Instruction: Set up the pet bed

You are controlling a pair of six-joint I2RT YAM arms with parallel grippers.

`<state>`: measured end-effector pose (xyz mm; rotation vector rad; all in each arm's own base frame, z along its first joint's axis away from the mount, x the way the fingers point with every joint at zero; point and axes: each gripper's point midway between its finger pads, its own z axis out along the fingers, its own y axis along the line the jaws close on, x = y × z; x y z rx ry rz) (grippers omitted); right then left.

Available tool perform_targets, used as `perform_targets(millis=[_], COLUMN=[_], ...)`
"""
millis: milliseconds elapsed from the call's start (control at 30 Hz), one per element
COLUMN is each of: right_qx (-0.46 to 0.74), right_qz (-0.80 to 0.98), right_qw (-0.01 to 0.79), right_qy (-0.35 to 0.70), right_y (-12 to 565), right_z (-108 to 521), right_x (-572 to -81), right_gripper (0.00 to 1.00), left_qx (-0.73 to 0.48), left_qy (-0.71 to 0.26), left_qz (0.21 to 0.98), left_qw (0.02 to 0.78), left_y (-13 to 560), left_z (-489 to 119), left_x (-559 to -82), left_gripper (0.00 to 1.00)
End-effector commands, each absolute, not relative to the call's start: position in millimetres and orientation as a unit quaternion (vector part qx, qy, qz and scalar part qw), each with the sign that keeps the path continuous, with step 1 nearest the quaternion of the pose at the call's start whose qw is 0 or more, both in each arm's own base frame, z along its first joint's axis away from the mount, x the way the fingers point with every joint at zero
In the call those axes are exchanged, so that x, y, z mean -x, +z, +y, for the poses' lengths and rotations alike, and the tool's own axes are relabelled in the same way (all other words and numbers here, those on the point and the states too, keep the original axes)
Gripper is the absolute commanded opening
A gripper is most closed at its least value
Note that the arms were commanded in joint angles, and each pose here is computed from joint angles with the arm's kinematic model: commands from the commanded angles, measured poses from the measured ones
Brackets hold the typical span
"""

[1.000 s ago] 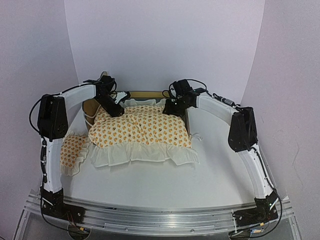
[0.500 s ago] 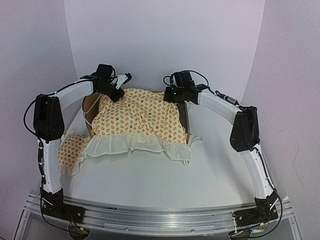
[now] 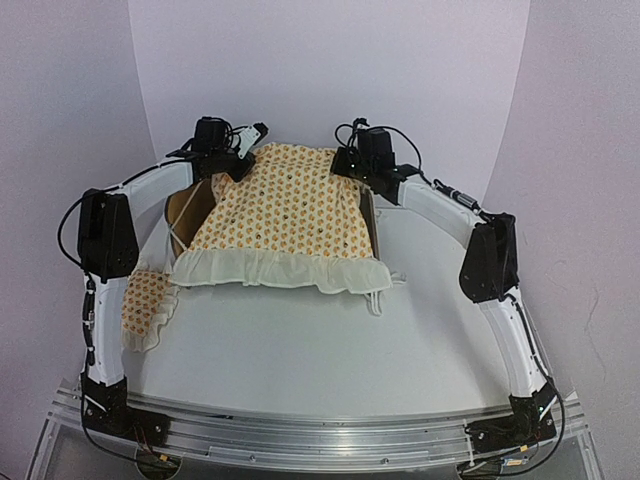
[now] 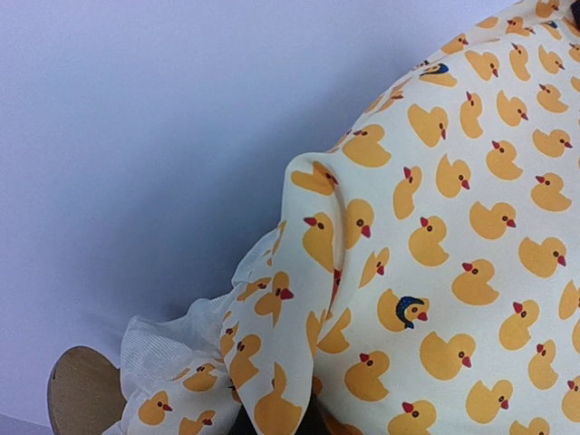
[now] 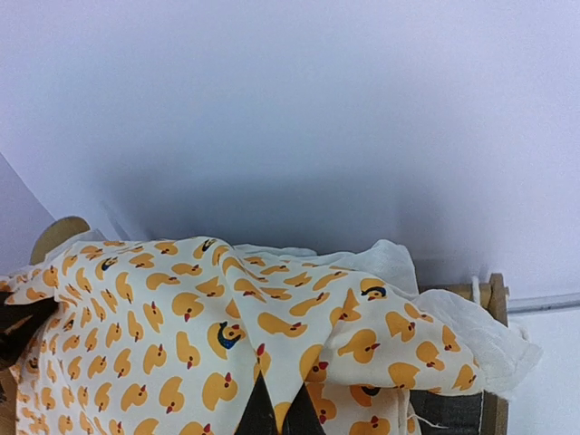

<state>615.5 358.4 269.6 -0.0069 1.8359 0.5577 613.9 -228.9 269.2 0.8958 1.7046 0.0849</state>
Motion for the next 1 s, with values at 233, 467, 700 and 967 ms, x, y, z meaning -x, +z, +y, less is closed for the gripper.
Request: perform_targets(millis=[233,467,700,967], right_qx=[-0.014,-0.003,0.046,0.062], right_qz=[0.772,0.775,0.773,0.812], right_qw=[0.604,0.61,0.611,0.534], right_qy=[0.195,0.168,0.163,0.226], right_y=[244.6,247.5,302.9,274.8], right_z=[325.8,319.2,305.6,318.0], right_x=[-651.8,-649.3,-607.4,-571.5], right_gripper=[0.12,0.55,0.63,0.69], left_qx=[-0.35,-0.331,-0.36,-0.345], left_qy=[0.099,0.118,0.109,0.046], left_qz=[0.724,0.733,0.731,0.771], left_qw=[0.586,0.582,0.569,0.533], left_y=[269.5,266.5,260.9,266.7], left_z=[-194.4,-176.7,-182.7,-191.2], left_x=[-645.5,-656.4,-648.4,-618.5], left_gripper=[0.0,0.42,0.99,0.83])
